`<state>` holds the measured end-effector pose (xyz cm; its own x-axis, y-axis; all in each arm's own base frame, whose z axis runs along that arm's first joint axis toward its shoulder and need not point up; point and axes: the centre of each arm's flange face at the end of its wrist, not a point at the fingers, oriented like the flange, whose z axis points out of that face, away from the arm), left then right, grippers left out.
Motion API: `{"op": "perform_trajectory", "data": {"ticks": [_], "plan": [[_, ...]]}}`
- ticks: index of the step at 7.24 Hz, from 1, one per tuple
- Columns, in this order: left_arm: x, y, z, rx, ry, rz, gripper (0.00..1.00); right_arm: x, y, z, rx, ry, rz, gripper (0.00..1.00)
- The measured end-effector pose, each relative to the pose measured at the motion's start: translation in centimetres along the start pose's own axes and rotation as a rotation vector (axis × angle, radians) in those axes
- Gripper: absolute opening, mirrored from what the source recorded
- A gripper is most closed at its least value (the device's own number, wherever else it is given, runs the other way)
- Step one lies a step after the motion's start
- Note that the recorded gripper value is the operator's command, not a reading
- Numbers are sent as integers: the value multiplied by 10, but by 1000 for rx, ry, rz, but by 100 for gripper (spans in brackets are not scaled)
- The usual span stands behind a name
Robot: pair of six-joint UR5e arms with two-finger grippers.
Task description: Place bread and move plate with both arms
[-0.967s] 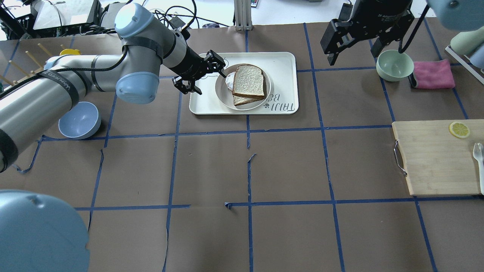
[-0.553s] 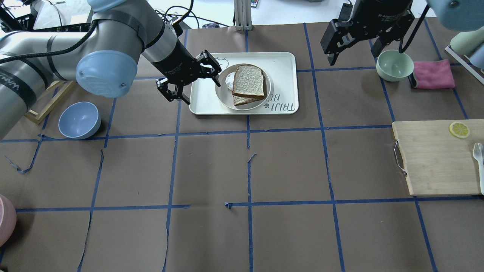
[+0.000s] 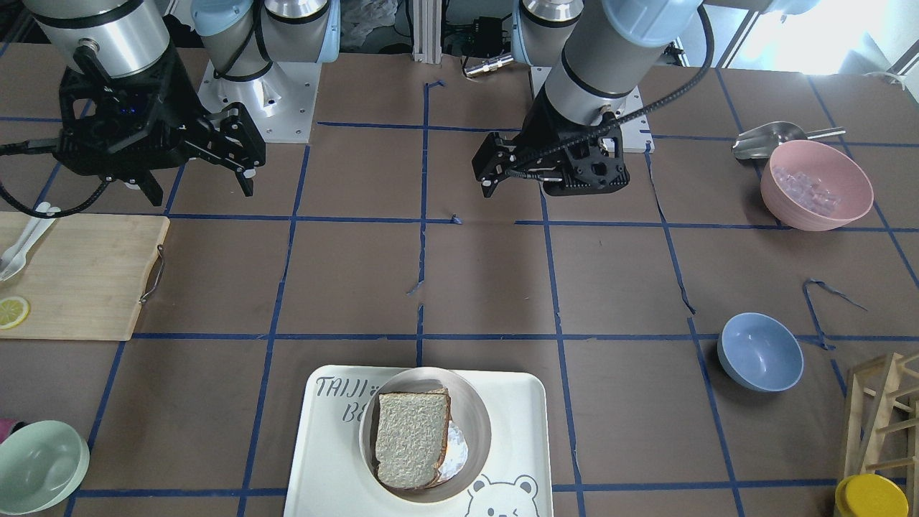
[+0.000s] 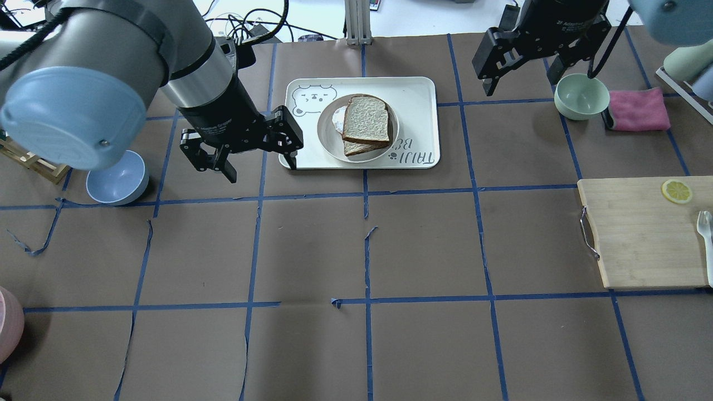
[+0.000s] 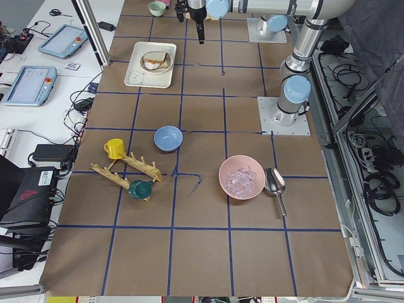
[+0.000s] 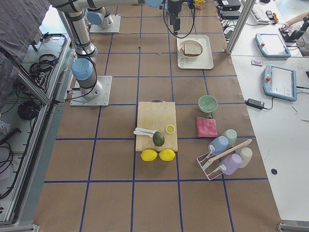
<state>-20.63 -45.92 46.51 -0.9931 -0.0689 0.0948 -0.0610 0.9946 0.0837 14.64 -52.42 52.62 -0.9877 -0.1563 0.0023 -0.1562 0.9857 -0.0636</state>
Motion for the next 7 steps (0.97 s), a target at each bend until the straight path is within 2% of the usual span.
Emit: {"op": "perform_trajectory", "data": {"ticks": [2, 5, 7], "plan": [[-20, 2, -22, 52, -71, 72, 100, 0, 0, 0, 0, 0, 0, 100], [-42, -5, -35, 88, -85, 65, 100, 0, 0, 0, 0, 0, 0, 100], [-43, -7, -38, 133, -85, 60, 100, -1, 0, 0, 1, 0, -1, 100]]}}
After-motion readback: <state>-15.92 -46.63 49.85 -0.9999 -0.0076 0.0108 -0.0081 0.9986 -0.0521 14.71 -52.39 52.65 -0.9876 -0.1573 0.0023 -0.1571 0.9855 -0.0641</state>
